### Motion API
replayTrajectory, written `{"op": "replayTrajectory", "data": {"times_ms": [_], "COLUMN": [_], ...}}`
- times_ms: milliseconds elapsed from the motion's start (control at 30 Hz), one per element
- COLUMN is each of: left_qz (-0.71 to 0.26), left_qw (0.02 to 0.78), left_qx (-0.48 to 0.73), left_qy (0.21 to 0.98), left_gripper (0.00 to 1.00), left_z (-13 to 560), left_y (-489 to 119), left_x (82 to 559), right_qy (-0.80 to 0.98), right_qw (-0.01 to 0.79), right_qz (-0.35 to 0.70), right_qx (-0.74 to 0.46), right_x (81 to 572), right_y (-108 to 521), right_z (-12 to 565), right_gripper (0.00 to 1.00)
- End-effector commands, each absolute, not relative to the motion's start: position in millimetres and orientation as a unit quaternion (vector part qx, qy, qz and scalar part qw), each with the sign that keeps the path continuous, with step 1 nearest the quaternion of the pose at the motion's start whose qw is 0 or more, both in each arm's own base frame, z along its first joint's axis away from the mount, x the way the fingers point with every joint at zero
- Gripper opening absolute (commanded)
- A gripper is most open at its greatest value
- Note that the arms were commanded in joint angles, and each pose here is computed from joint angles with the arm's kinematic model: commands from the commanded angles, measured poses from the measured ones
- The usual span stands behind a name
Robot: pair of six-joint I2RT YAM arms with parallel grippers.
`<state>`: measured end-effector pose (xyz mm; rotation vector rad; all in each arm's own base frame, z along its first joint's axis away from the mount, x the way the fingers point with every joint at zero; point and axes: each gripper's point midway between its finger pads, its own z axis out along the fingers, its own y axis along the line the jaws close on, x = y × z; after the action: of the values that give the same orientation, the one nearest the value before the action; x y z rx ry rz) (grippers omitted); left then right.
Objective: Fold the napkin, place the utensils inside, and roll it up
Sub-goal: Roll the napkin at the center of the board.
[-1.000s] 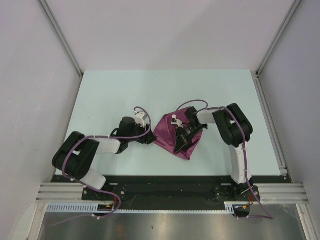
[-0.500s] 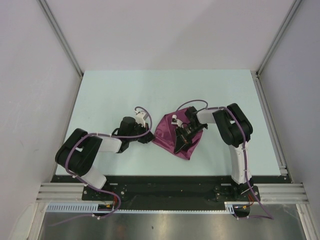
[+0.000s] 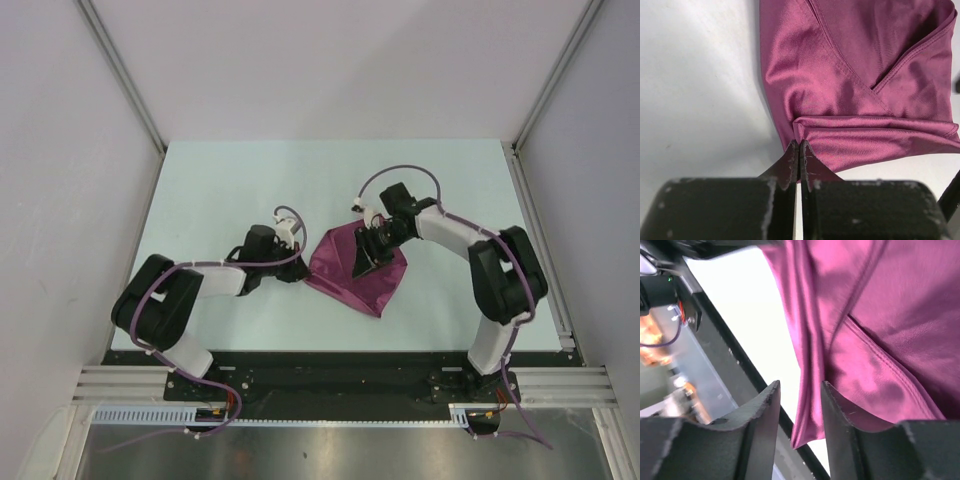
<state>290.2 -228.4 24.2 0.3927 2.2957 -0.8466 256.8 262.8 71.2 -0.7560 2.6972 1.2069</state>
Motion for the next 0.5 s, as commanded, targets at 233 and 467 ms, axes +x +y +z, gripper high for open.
{"op": "replayTrajectory", "data": {"times_ms": [233,467], "left_qz": [-0.311,-0.311], "left_qw": [0.311,0.309], "left_qx": [0.159,0.157], "left_qy": [0.884,0.885], "left_gripper": [0.00,0.00], "left_z": [27.6,26.9], "left_y": [-227.7,-227.2], "left_x": [296.7,296.1], "right_qy": [0.885,0.910], "right_qw": [0.018,-0.014], "right_qz": [0.362,0.331], "right_qx": [-0.293,-0.249], "right_x": [192.9,178.8], "right_y": [288.3,263.8], "right_z": [77.6,53.7], "right_gripper": [0.43,0.41]}}
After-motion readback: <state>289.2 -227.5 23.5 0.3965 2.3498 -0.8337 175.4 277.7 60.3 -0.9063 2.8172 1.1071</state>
